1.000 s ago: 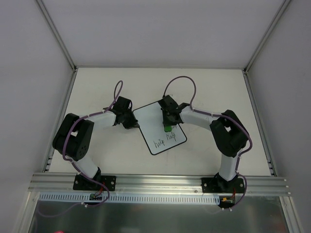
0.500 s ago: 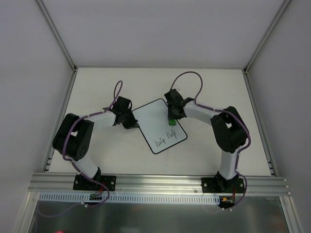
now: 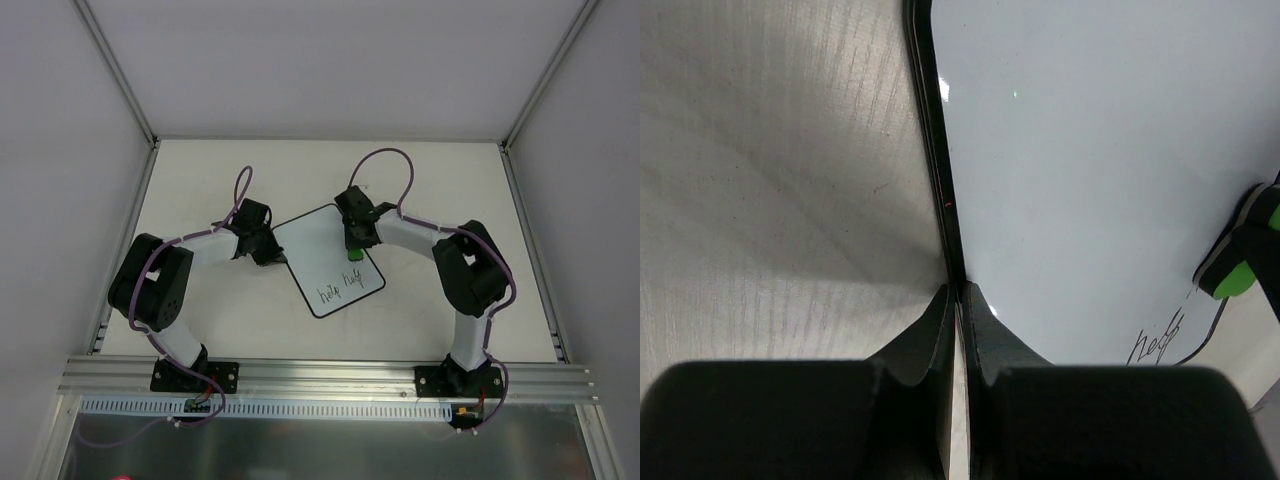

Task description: Erase the whiteboard

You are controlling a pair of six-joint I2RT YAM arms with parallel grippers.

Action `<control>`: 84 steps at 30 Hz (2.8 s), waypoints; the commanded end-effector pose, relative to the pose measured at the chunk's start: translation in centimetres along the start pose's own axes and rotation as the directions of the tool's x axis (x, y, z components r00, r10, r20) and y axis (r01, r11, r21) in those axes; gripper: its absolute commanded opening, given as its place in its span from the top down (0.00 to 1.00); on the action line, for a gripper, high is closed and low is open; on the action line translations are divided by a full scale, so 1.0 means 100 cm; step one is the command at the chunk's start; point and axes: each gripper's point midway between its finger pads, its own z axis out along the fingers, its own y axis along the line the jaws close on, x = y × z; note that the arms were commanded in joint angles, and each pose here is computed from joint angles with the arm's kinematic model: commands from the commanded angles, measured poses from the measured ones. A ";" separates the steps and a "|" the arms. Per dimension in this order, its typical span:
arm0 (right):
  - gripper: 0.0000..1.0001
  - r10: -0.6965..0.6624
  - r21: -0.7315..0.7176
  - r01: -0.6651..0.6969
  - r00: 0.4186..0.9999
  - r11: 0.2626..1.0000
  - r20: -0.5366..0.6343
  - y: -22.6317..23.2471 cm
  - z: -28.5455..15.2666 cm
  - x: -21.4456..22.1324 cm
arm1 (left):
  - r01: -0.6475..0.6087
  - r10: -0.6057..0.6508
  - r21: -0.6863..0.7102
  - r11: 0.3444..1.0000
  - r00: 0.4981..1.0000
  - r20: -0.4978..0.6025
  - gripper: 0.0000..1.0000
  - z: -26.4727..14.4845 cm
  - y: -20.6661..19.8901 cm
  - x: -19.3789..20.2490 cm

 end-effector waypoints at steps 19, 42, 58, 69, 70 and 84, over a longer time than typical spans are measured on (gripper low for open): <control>1.00 0.056 0.152 -0.037 0.990 0.988 -0.126 -0.073 -0.009 0.054 | -0.039 -0.007 -0.295 0.955 0.988 -0.153 1.00 -0.002 0.089 0.047; 1.00 -0.182 -0.043 0.183 0.983 0.982 0.015 0.029 -0.053 0.034 | -0.030 -0.015 -0.281 0.959 0.988 -0.154 1.00 -0.001 0.083 0.046; 1.00 -0.309 -0.061 0.304 0.943 0.951 -0.124 0.049 -0.034 0.085 | -0.029 -0.013 -0.276 0.961 0.988 -0.151 1.00 0.001 0.079 0.042; 1.00 -0.337 -0.025 0.337 0.929 0.941 -0.154 0.026 -0.067 0.121 | -0.020 -0.022 -0.277 0.961 0.989 -0.148 1.00 0.000 0.079 0.043; 1.00 -0.349 -0.027 0.349 0.925 0.937 -0.153 0.027 -0.071 0.123 | -0.018 -0.022 -0.274 0.962 0.989 -0.145 1.00 0.000 0.078 0.042; 1.00 -0.152 0.139 0.172 0.978 0.975 -0.144 -0.035 -0.061 0.112 | -0.022 -0.017 -0.273 0.962 0.990 -0.140 1.00 -0.005 0.082 0.043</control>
